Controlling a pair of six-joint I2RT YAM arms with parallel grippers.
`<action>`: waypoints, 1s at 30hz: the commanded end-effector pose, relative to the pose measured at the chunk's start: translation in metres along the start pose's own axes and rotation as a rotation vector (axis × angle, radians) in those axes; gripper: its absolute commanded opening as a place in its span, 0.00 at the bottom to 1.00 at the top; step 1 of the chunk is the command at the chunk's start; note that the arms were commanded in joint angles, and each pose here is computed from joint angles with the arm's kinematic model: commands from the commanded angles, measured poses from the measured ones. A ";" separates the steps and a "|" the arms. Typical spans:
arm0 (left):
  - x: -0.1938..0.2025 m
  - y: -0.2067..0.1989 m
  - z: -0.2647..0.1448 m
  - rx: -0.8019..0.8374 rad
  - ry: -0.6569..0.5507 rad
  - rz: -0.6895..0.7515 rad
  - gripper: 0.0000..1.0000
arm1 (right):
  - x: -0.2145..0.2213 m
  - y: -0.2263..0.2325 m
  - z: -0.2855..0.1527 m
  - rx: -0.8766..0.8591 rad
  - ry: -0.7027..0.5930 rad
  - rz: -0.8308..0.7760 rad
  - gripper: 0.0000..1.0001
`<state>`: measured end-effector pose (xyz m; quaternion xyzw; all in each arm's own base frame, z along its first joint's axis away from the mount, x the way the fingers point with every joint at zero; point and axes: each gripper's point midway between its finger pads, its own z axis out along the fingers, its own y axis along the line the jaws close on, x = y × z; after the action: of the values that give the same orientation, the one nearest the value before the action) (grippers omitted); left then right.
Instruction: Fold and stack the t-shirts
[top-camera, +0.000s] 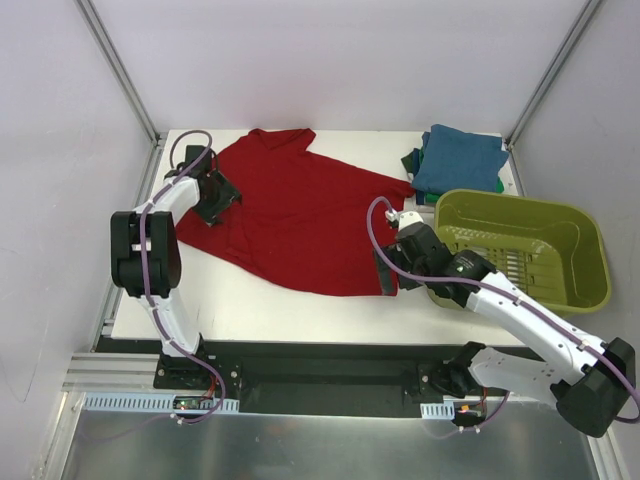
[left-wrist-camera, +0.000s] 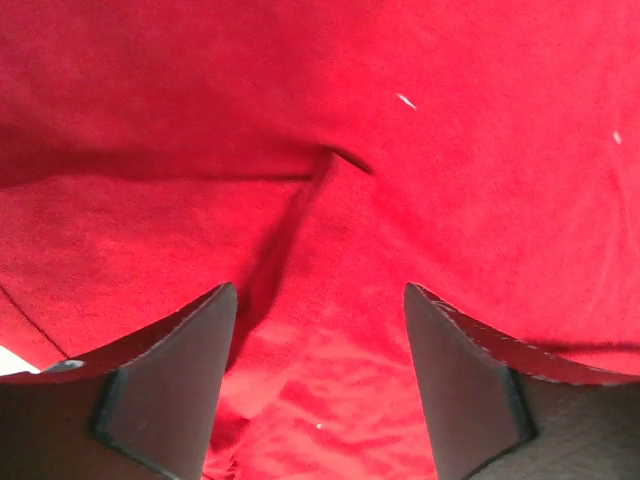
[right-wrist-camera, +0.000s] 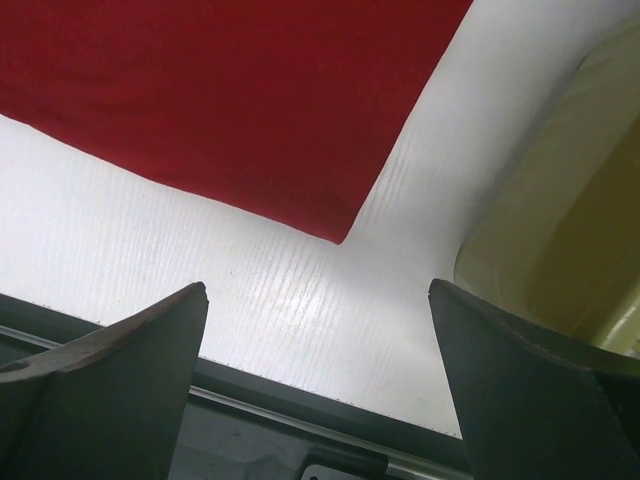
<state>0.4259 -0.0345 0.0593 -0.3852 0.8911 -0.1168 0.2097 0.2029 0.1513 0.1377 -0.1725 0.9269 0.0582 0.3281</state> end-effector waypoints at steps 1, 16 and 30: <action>-0.013 -0.012 -0.039 0.040 -0.073 0.078 0.72 | -0.010 0.006 0.000 -0.031 -0.018 0.004 0.97; 0.050 0.047 -0.045 -0.029 0.031 0.029 0.51 | -0.002 0.006 0.008 -0.023 0.015 0.008 0.97; 0.068 0.066 -0.018 -0.105 0.118 0.024 0.15 | 0.000 0.002 0.011 -0.001 0.014 -0.003 0.97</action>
<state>0.3393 -0.0382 0.0337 -0.3789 0.9093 -0.0886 0.1474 0.2037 0.1582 0.1297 -0.1770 0.9311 0.0657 0.3121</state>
